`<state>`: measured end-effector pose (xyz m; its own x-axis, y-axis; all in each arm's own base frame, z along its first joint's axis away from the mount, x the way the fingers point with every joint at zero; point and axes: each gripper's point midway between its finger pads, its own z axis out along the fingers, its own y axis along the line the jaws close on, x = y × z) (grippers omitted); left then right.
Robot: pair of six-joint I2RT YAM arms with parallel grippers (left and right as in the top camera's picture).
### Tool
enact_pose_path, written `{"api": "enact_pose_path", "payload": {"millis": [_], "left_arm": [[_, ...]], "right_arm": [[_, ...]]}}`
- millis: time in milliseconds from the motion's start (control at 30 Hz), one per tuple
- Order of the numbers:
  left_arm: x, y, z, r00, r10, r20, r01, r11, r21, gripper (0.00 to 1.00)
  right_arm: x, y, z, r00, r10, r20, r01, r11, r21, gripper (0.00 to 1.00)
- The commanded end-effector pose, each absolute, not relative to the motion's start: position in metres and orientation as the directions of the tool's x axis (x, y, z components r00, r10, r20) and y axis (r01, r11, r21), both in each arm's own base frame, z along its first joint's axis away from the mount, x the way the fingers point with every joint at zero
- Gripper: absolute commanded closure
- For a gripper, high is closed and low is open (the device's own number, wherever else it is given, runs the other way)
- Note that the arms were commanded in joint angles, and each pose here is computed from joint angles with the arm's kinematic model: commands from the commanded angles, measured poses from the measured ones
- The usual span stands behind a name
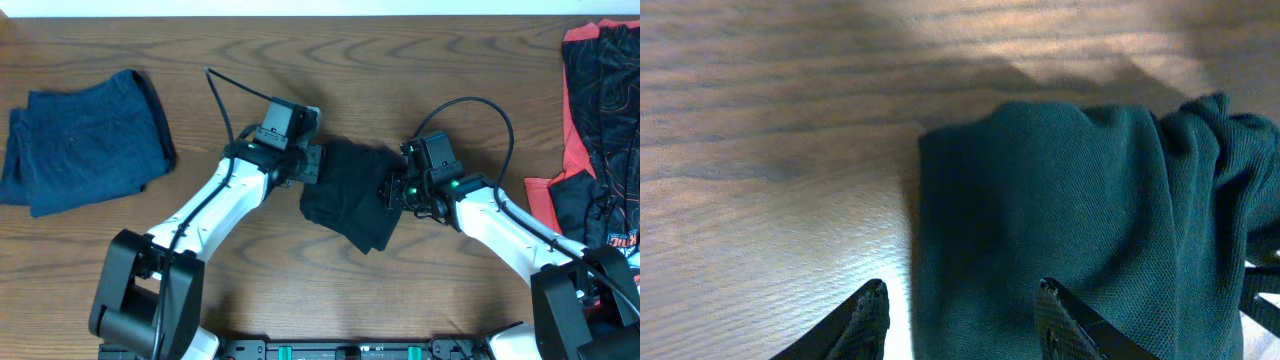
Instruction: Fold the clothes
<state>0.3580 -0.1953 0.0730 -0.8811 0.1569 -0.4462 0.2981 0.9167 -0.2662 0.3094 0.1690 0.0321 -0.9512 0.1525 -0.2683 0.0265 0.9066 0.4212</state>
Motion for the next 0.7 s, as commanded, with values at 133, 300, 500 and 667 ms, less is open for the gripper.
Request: {"api": "enact_pose_path", "payload": {"millis": [133,300,500,667], "left_arm": [[0.343,-0.204,0.048,-0.898,0.213,-0.386,0.328,0.907,-0.263,0.51],[0.338,-0.201,0.041,-0.905,0.217,-0.365,0.322,0.912,-0.256,0.51],[0.326,-0.195,0.024,-0.929,0.228,-0.290,0.303,0.920,-0.247,0.51],[0.314,-0.189,-0.005,-0.951,0.239,-0.195,0.281,0.931,-0.233,0.52]], "right_arm": [[0.312,0.163,0.031,-0.950,0.137,-0.281,0.006,0.907,0.421,0.79],[0.317,0.154,0.029,-0.940,0.134,-0.312,0.009,0.929,0.371,0.99],[0.327,0.129,0.027,-0.925,0.124,-0.358,0.017,0.957,0.288,0.99],[0.336,0.103,0.026,-0.914,0.184,-0.361,0.085,0.958,0.273,0.99]]}}
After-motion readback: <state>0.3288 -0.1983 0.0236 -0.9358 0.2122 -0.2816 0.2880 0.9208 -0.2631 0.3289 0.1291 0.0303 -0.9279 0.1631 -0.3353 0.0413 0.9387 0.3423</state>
